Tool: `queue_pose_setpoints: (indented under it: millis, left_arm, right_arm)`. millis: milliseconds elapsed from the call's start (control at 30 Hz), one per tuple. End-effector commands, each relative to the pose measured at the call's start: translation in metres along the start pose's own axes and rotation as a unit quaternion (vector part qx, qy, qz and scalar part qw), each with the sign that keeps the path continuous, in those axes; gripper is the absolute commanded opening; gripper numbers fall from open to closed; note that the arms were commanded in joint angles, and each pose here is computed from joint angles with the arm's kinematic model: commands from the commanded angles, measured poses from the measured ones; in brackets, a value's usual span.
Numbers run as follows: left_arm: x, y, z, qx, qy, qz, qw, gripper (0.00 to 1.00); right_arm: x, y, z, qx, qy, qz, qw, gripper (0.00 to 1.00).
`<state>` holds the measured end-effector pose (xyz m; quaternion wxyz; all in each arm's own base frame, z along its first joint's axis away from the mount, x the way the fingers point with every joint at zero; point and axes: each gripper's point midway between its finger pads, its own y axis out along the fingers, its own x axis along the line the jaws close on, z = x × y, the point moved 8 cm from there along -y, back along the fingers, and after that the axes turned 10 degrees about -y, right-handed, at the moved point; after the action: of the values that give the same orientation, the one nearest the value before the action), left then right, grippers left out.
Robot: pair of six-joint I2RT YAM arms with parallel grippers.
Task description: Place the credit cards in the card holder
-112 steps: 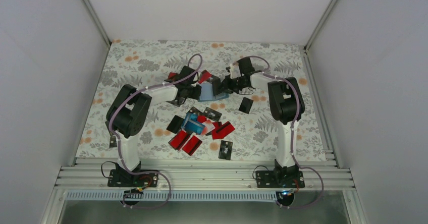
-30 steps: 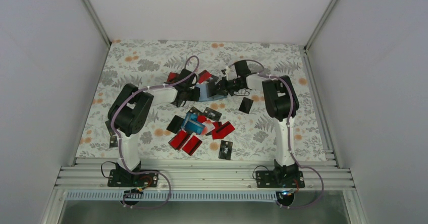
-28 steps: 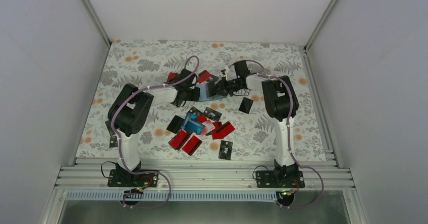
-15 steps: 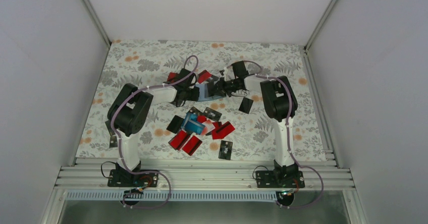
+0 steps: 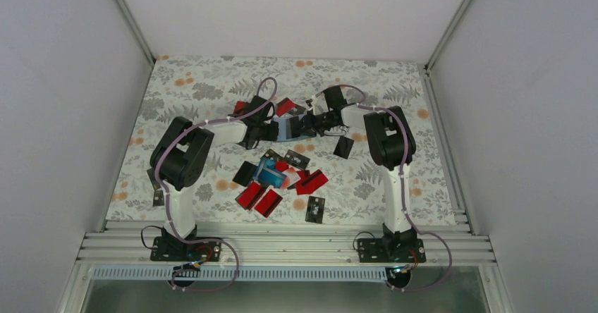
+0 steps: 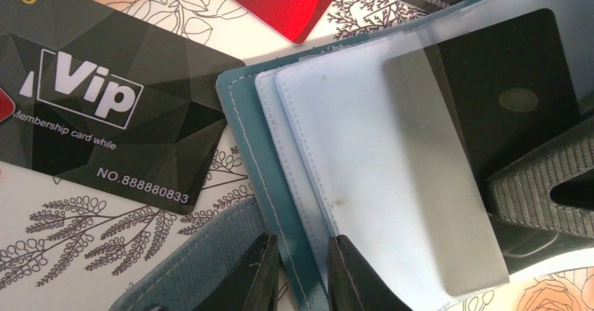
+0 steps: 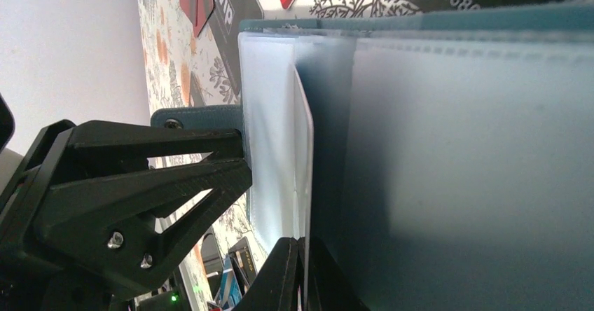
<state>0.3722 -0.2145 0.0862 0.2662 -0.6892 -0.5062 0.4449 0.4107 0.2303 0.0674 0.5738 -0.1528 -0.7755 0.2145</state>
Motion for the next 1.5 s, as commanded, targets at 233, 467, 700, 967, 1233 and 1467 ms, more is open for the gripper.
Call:
queue_pose_setpoints:
  millis: [233, 467, 700, 967, 1233, 1467]
  left_arm:
    - [0.008, 0.005, 0.012, 0.033, 0.005, -0.018, 0.999, 0.19]
    - [0.009, 0.006, 0.013, 0.036, 0.004, -0.016, 0.999, 0.19]
    - [0.009, 0.007, 0.014, 0.038, 0.004, -0.016, 0.999, 0.19]
    - [0.01, 0.008, 0.017, 0.04, 0.005, -0.012, 0.999, 0.19]
    - [0.01, 0.009, 0.018, 0.042, 0.007, -0.01, 0.999, 0.19]
    - [0.01, 0.01, 0.018, 0.042, 0.006, -0.012, 0.999, 0.19]
  right_arm:
    - [-0.003, 0.005, 0.009, 0.028, 0.007, -0.013, 1.0, 0.04]
    - [-0.001, 0.014, 0.002, 0.024, 0.015, -0.015, 0.999, 0.04]
    - [0.004, 0.027, 0.003, 0.031, 0.018, -0.013, 0.999, 0.04]
    - [0.007, 0.04, 0.005, 0.055, 0.007, -0.036, 0.998, 0.04]
    - [0.014, 0.045, 0.005, 0.074, -0.01, -0.042, 0.996, 0.04]
    - [0.022, 0.024, -0.005, 0.052, -0.037, 0.044, 0.997, 0.31]
